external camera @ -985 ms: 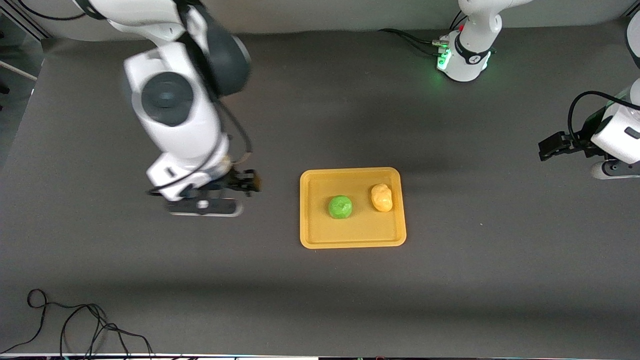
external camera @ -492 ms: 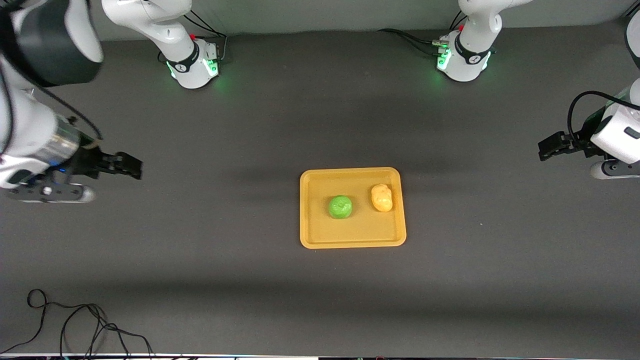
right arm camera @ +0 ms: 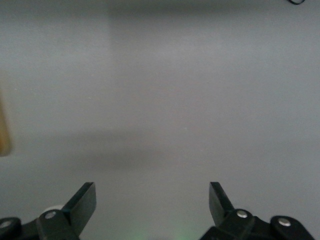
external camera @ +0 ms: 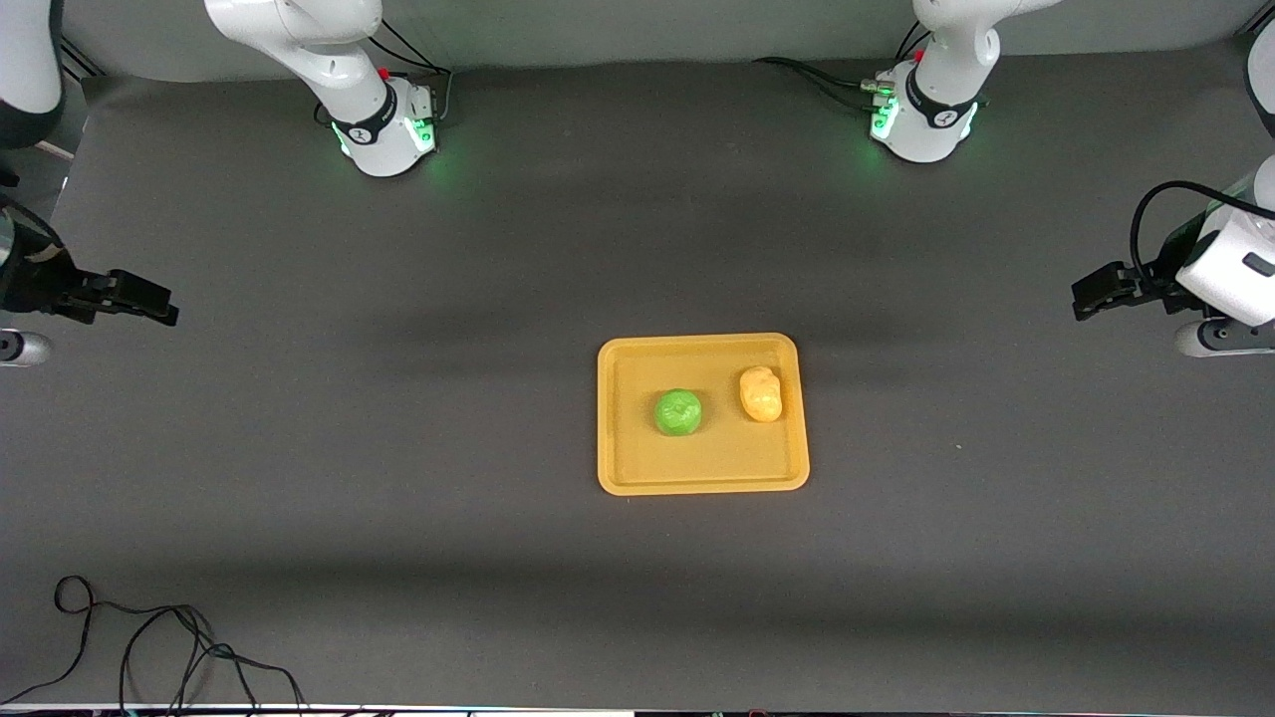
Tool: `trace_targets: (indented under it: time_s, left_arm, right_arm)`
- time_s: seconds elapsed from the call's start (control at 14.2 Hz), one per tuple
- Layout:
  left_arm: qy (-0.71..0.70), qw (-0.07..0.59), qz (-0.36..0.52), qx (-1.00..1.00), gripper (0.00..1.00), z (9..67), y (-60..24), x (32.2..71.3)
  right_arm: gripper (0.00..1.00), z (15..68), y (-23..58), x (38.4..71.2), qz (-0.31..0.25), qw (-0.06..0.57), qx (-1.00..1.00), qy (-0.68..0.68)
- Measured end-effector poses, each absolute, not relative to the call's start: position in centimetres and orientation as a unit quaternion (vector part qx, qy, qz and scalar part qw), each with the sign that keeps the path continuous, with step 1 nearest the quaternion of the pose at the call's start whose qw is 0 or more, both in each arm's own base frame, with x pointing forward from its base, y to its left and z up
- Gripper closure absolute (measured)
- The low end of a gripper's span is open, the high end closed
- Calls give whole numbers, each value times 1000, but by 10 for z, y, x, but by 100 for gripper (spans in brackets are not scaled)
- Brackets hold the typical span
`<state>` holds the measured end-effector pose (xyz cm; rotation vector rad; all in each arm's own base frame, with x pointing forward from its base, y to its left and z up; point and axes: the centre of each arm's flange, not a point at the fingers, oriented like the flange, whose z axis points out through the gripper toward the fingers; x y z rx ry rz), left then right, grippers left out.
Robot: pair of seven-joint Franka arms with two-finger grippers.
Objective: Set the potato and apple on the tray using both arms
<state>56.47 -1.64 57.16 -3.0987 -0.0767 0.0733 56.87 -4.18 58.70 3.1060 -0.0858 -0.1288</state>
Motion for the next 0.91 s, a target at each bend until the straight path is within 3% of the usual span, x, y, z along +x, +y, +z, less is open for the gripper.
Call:
trace_targets:
  time_s: [0.91]
  left_arm:
    - [-25,20,23,-999,0,572,-16,565]
  right_arm:
    - [0,586,-40,561,-47,14,999,-20]
